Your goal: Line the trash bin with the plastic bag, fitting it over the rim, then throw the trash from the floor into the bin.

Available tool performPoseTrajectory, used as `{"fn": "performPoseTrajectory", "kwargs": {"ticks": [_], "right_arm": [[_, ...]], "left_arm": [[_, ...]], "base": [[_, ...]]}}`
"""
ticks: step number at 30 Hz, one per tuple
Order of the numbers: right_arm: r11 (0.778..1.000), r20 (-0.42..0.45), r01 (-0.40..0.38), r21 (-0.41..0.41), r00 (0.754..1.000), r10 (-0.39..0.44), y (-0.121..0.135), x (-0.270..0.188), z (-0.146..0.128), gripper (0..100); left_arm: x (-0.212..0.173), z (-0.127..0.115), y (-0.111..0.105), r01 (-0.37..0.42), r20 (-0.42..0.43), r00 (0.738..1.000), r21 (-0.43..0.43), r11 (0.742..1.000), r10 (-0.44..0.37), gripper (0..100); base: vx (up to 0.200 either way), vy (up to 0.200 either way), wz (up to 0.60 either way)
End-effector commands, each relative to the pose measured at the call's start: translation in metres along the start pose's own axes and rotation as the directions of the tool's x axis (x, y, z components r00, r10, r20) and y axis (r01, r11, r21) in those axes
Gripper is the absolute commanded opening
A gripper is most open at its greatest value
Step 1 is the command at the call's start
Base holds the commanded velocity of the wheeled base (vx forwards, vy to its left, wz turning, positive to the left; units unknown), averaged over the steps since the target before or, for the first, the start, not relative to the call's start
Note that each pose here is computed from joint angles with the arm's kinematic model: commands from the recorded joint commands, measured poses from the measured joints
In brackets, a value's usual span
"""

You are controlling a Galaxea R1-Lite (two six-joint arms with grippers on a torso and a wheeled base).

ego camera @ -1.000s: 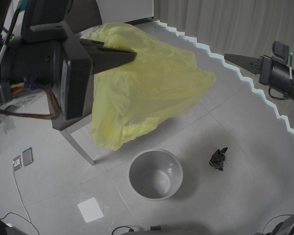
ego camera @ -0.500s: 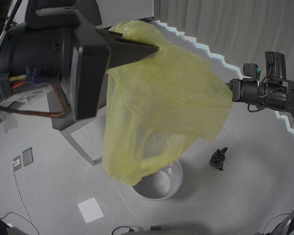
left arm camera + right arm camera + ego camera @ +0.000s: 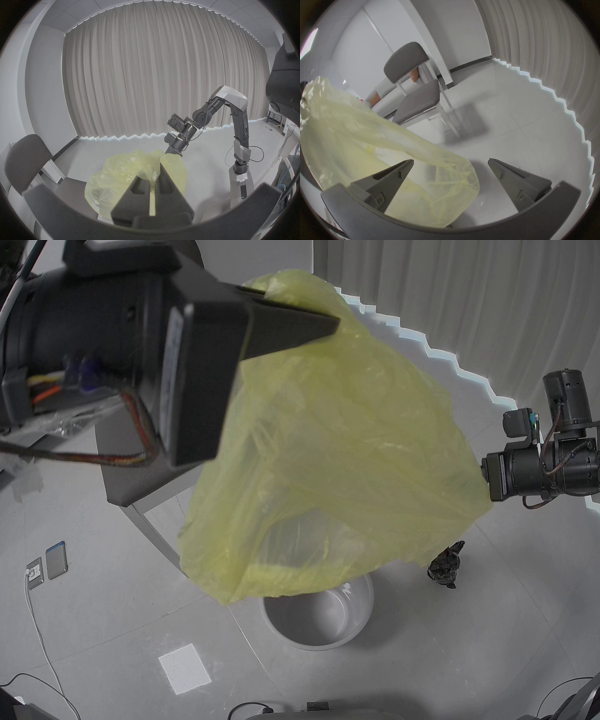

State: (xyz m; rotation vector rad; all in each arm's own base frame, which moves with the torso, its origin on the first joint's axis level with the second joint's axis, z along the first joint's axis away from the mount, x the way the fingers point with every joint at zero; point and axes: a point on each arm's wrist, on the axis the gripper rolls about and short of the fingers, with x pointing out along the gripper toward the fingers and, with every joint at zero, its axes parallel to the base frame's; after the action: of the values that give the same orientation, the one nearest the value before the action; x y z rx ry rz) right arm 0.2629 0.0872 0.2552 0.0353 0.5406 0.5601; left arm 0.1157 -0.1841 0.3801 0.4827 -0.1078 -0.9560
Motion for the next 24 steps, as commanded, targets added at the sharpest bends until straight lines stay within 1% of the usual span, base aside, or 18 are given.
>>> {"fn": "performPoseTrajectory", "kwargs": {"ticks": [1, 3, 4, 8, 10, 11, 13, 14, 15, 18, 24], "right_arm": [[1.000, -0.038, 0.013, -0.008, 0.999, -0.013, -0.005, 0.002, -0.011, 100], [1.000, -0.040, 0.014, -0.008, 0.999, -0.014, -0.005, 0.002, -0.011, 100], [1.000, -0.061, 0.016, -0.005, 0.998, -0.016, -0.006, 0.003, -0.017, 100], [1.000, -0.094, 0.005, 0.000, 0.996, -0.005, -0.008, 0.007, -0.028, 100], [0.999, -0.101, -0.038, 0.006, 0.994, 0.039, -0.006, 0.007, -0.031, 100], [0.997, -0.103, -0.073, 0.012, 0.992, 0.074, -0.005, 0.006, -0.032, 100], [0.993, -0.102, -0.115, 0.013, 0.988, 0.115, -0.004, 0.005, -0.033, 100], [0.993, -0.104, -0.119, 0.012, 0.987, 0.120, -0.004, 0.005, -0.033, 100], [0.993, -0.102, -0.118, 0.010, 0.988, 0.118, -0.004, 0.005, -0.033, 0], [0.993, -0.091, -0.115, 0.007, 0.989, 0.115, -0.003, 0.002, -0.032, 0], [0.994, -0.064, -0.106, -0.014, 0.992, 0.105, 0.000, -0.017, -0.035, 0]], "left_arm": [[-0.001, 0.002, 0.001, -0.003, 0.008, 1.000, 0.000, 1.000, 0.003, 0], [-0.002, 0.002, 0.001, -0.003, 0.009, 1.000, 0.000, 1.000, 0.003, 0], [-0.003, 0.003, 0.001, -0.006, 0.015, 1.000, -0.001, 1.000, 0.006, 0], [-0.004, 0.008, 0.004, -0.014, 0.031, 0.999, -0.002, 1.000, 0.014, 0], [-0.004, 0.010, 0.005, -0.017, 0.038, 0.999, -0.003, 1.000, 0.017, 0], [-0.004, 0.010, 0.005, -0.019, 0.041, 0.999, -0.003, 1.000, 0.019, 0], [-0.003, 0.011, 0.005, -0.019, 0.042, 0.999, -0.003, 1.000, 0.019, 0], [-0.003, 0.011, 0.005, -0.019, 0.042, 0.999, -0.003, 1.000, 0.019, 0], [-0.003, 0.011, 0.005, -0.019, 0.042, 0.999, -0.003, 1.000, 0.019, 0], [-0.005, 0.011, 0.005, -0.021, 0.045, 0.999, -0.004, 1.000, 0.021, 0], [-0.004, 0.009, 0.005, -0.021, 0.031, 0.999, -0.003, 1.000, 0.021, 0]], "base": [[0.000, 0.000, 0.00], [0.000, 0.000, 0.00], [0.000, 0.000, 0.00], [0.000, 0.000, 0.00], [0.000, 0.000, 0.00], [0.000, 0.000, 0.00], [0.000, 0.000, 0.00], [0.000, 0.000, 0.00], [0.000, 0.000, 0.00], [0.000, 0.000, 0.00], [0.000, 0.000, 0.00]]}}
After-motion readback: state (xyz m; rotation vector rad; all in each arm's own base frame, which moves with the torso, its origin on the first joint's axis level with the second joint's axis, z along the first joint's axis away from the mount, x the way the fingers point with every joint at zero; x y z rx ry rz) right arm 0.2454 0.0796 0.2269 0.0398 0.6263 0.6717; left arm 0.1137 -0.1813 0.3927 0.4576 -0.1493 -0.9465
